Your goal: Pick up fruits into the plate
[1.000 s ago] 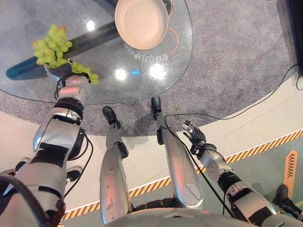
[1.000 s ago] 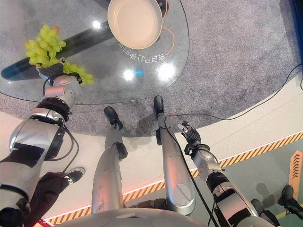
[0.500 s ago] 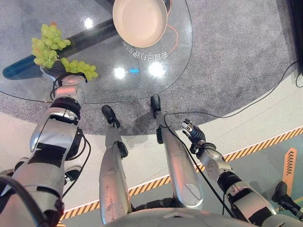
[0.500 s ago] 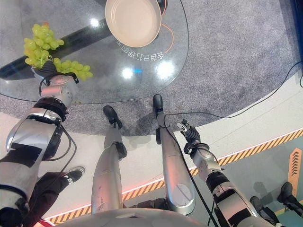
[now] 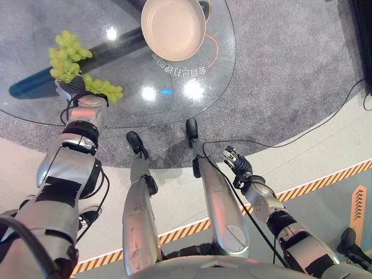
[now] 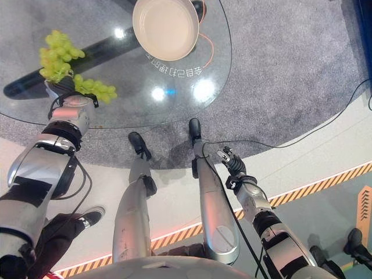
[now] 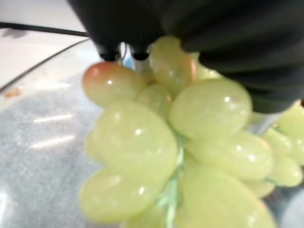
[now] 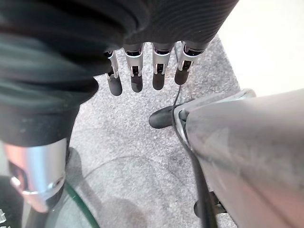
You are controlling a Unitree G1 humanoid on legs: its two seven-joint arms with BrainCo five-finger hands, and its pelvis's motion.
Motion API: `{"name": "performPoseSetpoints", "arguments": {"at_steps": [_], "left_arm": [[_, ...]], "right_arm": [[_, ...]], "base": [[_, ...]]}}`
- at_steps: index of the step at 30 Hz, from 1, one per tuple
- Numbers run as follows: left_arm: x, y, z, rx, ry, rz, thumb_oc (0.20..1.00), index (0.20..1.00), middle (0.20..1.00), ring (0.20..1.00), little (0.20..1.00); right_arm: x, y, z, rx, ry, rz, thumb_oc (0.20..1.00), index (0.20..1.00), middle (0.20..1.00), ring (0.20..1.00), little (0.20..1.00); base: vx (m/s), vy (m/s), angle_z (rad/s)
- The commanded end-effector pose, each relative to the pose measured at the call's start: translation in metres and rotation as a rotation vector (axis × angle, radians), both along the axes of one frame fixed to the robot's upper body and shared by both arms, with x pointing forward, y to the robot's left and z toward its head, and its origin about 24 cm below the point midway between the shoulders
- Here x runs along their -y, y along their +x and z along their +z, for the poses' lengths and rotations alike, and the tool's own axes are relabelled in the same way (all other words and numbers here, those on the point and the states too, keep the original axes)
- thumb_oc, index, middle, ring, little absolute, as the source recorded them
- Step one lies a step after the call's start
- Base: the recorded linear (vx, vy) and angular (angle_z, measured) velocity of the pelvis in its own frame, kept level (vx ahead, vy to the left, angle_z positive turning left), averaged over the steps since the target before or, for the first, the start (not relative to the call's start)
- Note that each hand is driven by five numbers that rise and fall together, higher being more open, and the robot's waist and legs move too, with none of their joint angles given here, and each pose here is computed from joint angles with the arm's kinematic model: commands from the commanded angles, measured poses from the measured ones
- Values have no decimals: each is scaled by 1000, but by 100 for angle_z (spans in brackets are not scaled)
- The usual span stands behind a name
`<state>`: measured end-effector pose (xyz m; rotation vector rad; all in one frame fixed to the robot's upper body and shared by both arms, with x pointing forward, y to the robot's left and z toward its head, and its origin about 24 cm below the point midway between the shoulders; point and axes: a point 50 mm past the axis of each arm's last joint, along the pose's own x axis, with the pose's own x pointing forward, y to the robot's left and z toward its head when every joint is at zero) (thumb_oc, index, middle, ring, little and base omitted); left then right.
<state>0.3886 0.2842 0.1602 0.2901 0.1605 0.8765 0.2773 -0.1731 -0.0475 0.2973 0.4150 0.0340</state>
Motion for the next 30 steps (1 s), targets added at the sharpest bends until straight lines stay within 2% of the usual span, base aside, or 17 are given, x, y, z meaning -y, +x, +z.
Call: {"name": "performPoseSetpoints", "arguments": {"at_steps": [1,4,10,19,25,30], "left_arm": [[-11,-2,5,-29,109,-67,200,200,200,200,200],[-19,-4,5,-93,206,-133,200,200,200,200,200],[-41,-14,17,-239,521,-185,200,200,200,200,200],[-49,-24,34,-295,767,-269,200,200,200,200,200],[-48,-36,38,-365,1008,-404,200,200,200,200,200],[-40,-53,42,-426,1250,-550,200,200,200,200,200]], "right_arm": [[12,-15,-5,12,-29,-12,1000,1000,1000,1000,1000],[21,-15,-3,21,-56,-12,1000,1000,1000,1000,1000],[40,-17,1,41,-99,-21,1000,1000,1000,1000,1000],[47,-16,13,119,-149,-19,1000,1000,1000,1000,1000],[39,-14,42,269,-147,61,1000,1000,1000,1000,1000],[43,-11,76,410,-161,198,1000,1000,1000,1000,1000]], "base": [[29,122,0],[34,116,0],[66,116,0],[66,62,9],[105,15,8],[136,-12,7]]}}
